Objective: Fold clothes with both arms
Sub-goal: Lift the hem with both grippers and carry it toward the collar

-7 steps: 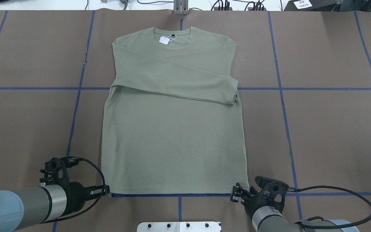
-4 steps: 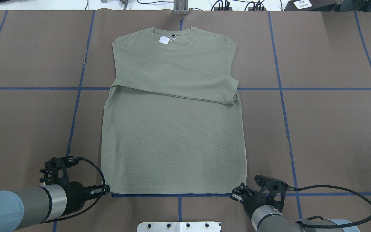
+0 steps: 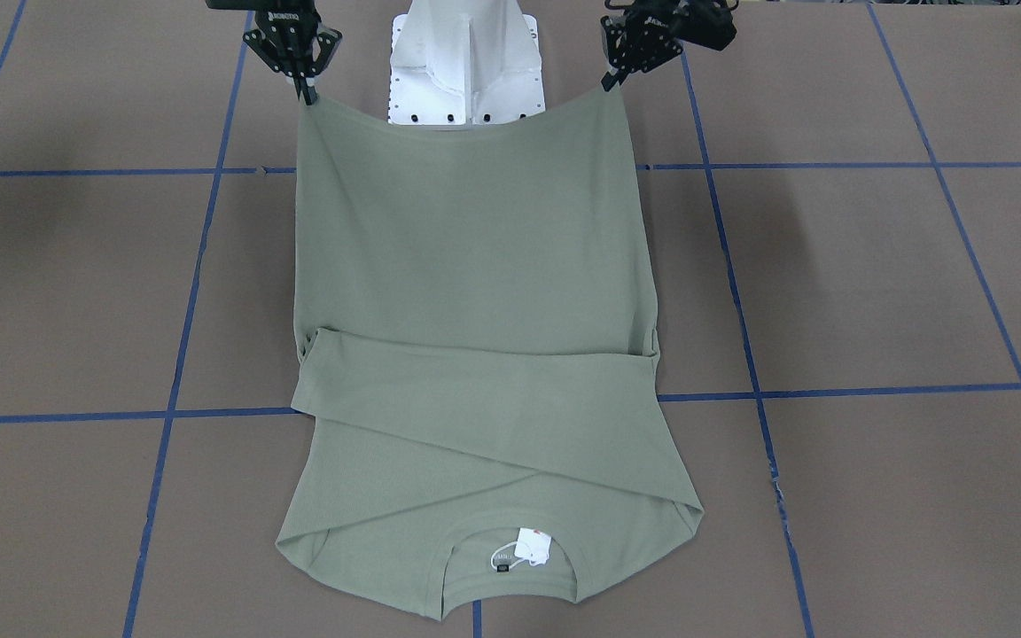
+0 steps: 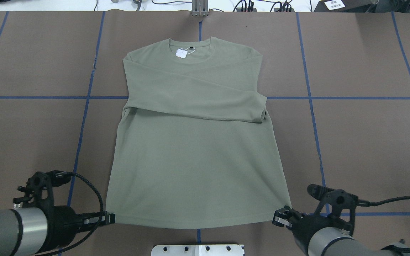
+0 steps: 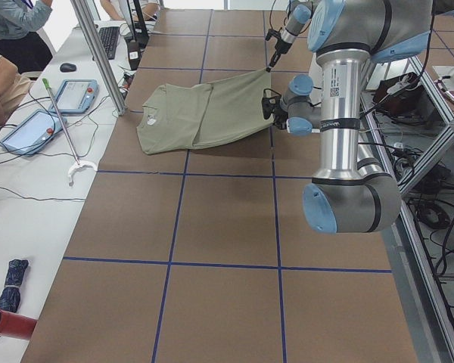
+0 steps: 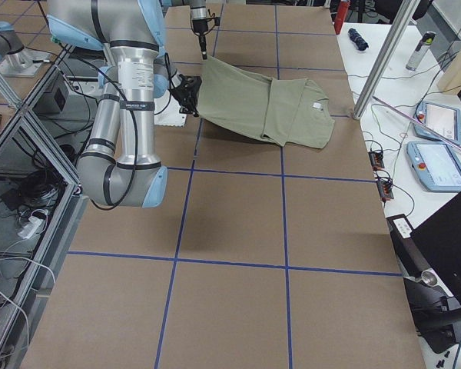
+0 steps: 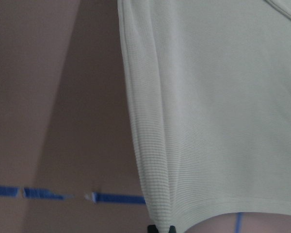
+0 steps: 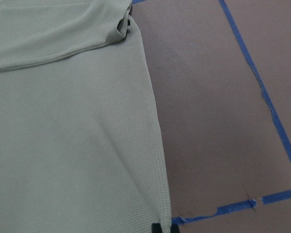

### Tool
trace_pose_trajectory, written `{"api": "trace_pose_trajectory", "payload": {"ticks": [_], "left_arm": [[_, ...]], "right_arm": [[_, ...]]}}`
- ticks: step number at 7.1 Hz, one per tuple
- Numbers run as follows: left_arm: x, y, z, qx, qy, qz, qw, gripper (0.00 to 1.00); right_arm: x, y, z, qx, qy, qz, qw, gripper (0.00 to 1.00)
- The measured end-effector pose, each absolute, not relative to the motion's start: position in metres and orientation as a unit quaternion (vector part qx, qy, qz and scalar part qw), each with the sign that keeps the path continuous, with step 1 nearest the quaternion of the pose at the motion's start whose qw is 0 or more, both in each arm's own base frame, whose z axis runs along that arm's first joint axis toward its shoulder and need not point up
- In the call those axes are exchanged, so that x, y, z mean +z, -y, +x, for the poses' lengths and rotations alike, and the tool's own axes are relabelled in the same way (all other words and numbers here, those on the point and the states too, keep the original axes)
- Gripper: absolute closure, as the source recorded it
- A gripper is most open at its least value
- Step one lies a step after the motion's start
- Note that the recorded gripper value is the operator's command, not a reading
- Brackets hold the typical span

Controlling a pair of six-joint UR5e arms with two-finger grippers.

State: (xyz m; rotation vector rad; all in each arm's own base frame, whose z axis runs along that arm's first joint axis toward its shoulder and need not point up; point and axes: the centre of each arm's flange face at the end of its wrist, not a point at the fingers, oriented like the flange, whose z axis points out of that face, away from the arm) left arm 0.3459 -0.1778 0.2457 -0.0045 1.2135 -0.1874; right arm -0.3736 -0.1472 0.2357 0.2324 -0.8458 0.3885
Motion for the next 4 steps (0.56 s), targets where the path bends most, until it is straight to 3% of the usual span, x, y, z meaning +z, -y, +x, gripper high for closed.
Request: {"api": "trace_pose_trajectory", "payload": {"ticks": [2,4], "left_arm": [[0.185,0.172,0.276,-0.062,-0.571,-0.041,0.817,1.00],[0.169,0.205,0.286,-0.034,-0.562,0.000,0.826,1.00]], "right_arm": [[0.195,0.154,-0.332,0.183,0.411,0.076,0.890,1.00],[0.174,0.184,-0.341,0.171,0.401,0.085,0.896,1.00]]}}
